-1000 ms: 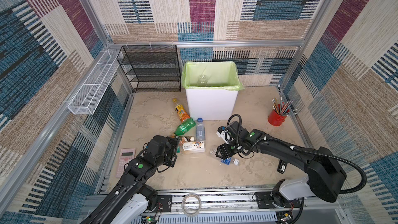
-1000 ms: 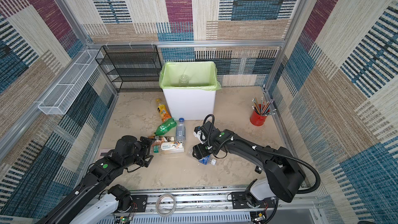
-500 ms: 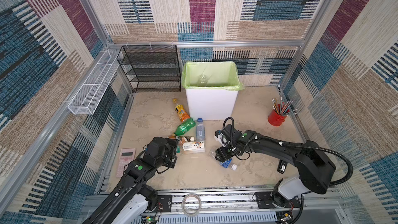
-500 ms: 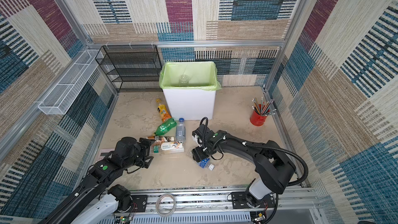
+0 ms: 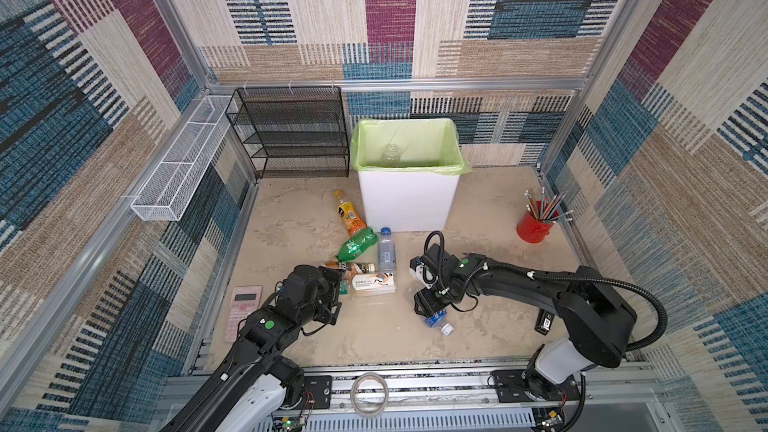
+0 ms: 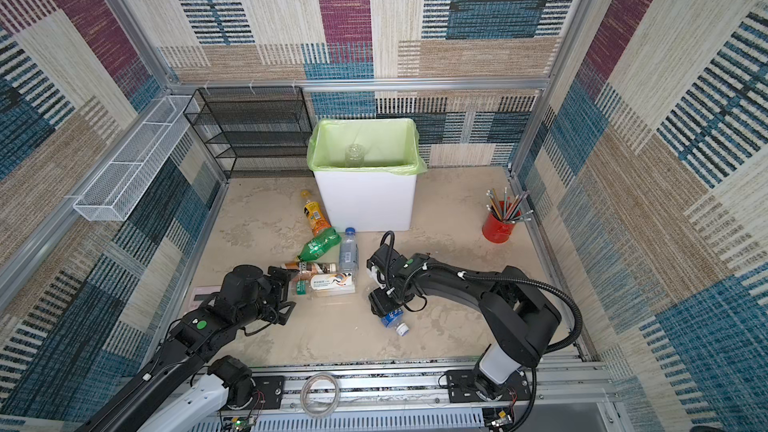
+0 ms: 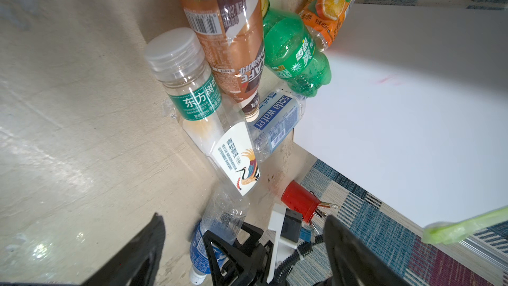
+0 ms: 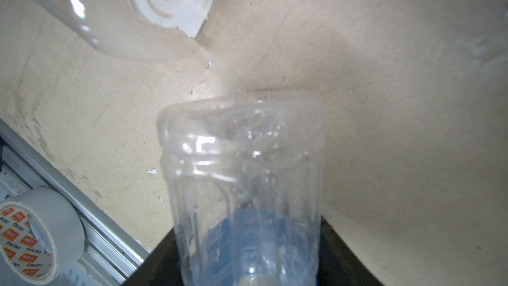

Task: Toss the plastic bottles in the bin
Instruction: 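Lift the blue-label bottle with the right gripper up over the bin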

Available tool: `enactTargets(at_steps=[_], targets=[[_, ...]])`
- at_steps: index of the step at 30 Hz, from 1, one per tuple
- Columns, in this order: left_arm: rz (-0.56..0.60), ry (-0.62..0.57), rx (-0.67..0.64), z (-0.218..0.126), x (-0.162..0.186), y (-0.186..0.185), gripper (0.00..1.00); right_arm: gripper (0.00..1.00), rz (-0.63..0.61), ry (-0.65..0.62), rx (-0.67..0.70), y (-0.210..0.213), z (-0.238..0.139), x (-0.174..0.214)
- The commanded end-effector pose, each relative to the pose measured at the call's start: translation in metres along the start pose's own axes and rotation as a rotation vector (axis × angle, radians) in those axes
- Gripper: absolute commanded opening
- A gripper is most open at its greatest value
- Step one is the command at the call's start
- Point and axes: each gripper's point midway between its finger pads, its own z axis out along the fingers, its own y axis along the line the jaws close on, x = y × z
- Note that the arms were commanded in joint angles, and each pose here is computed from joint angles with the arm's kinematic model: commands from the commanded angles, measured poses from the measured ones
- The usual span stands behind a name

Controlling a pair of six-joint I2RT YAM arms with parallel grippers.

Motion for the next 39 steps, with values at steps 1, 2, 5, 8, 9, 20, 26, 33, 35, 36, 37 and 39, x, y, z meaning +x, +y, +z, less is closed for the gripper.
enactTargets(at_steps=[1,2,5,8,9,20,26,33,35,36,37,39], targets=[[-0.011,-0.020,-0.008,0.000,-0.004,0.002,0.91,0.63,0.008,-0.015,0.030,-0.004,-0.006,-0.001],[-0.011,-0.022,-0.008,0.000,-0.004,0.003,0.91,0.63,0.012,-0.027,0.025,-0.002,-0.009,-0.003],[-0.013,-0.024,-0.008,-0.001,-0.004,0.003,0.91,0.62,0.030,-0.060,0.001,0.003,-0.017,-0.006],[-0.013,-0.025,-0.010,-0.001,-0.005,0.003,0.91,0.62,0.062,-0.097,-0.044,0.010,-0.026,-0.009],[-0.013,-0.025,-0.009,-0.001,-0.005,0.003,0.91,0.62,0.080,-0.110,-0.064,0.012,-0.029,-0.010],[-0.008,-0.019,-0.016,-0.004,-0.003,0.002,0.91,0.60,0.278,-0.285,-0.163,-0.022,-0.072,-0.021],[-0.007,-0.015,-0.019,-0.005,-0.002,0.001,0.91,0.60,0.373,-0.428,-0.232,-0.038,-0.107,-0.031],[-0.002,-0.015,-0.020,-0.007,-0.002,0.000,0.91,0.61,0.468,-0.672,-0.356,-0.050,-0.166,-0.045],[-0.001,-0.017,-0.020,-0.007,-0.002,-0.001,0.91,0.61,0.464,-0.732,-0.383,-0.048,-0.182,-0.048],[-0.001,-0.016,-0.020,-0.007,-0.002,-0.001,0.91,0.62,0.462,-0.764,-0.396,-0.047,-0.190,-0.050],[-0.001,-0.015,-0.019,-0.007,-0.001,-0.002,0.91,0.62,0.460,-0.793,-0.408,-0.047,-0.198,-0.052],[0.000,-0.013,-0.016,-0.007,-0.001,-0.003,0.91,0.62,0.459,-0.855,-0.438,-0.045,-0.215,-0.055]])
